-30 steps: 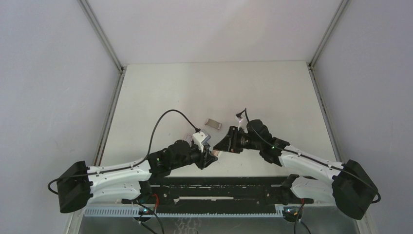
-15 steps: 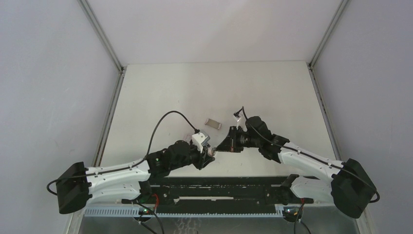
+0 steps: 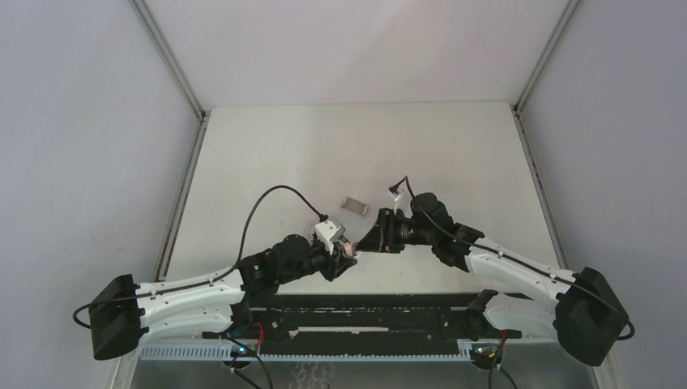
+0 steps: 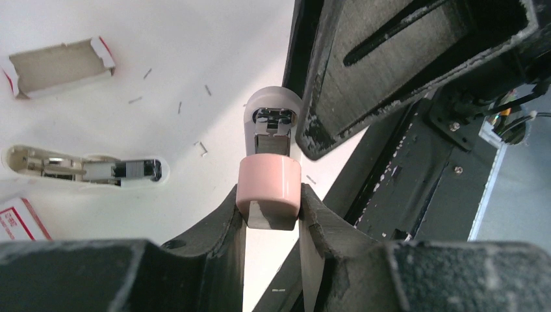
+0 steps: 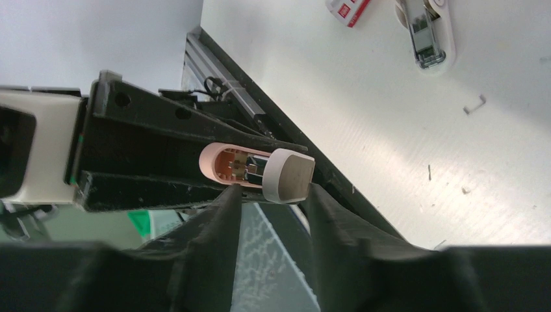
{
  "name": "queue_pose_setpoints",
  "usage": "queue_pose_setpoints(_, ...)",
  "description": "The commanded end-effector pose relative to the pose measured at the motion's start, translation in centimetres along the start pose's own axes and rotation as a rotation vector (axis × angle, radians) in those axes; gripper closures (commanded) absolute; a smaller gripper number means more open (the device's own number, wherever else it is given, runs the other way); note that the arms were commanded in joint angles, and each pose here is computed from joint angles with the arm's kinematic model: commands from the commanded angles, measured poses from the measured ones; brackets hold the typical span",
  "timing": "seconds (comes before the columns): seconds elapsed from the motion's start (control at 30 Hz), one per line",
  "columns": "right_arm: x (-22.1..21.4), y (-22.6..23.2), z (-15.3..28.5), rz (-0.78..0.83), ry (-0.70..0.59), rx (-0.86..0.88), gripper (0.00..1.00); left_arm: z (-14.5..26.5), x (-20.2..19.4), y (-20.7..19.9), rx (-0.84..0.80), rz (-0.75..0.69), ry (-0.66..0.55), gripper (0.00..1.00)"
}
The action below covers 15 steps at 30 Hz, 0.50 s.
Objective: Load the staples into the stapler
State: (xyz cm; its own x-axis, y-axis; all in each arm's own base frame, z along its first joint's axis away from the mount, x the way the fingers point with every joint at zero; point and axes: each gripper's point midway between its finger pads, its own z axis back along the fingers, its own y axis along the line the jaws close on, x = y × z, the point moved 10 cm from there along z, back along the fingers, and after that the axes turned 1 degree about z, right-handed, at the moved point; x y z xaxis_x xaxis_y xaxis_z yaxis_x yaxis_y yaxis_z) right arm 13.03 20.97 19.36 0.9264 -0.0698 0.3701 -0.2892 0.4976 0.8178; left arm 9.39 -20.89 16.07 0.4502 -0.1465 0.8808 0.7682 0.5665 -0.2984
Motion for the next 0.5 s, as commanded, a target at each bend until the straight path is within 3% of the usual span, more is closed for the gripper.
queue_pose_setpoints(0.0, 1.17, 2.73, 1.2, 0.092, -0.059, 0.121, 0.51, 0.15, 1.44, -0.51, -0.062, -0.039, -0.117, 1.0)
queue_pose_setpoints(0.1, 1.13, 2.65, 1.61, 0.116, -0.077, 0.104, 0.44, 0.2, 1.37, -0.64, -0.081, -0.056, -0.095, 1.0)
queue_pose_setpoints(0.23, 1.0, 2.16, 1.34, 0.099, -0.066, 0.07, 0.49, 0.25, 1.52, -0.8, -0.095, -0.066, -0.081, 1.0)
queue_pose_setpoints(0.3, 0.96, 2.03, 1.16, 0.089, -0.063, 0.062, 0.56, 0.29, 1.54, -0.82, -0.098, -0.072, -0.078, 1.0)
queue_pose_setpoints(0.47, 1.08, 2.02, 0.83, 0.078, -0.06, 0.068, 0.85, 0.48, 1.64, -0.73, -0.089, -0.085, -0.077, 1.0)
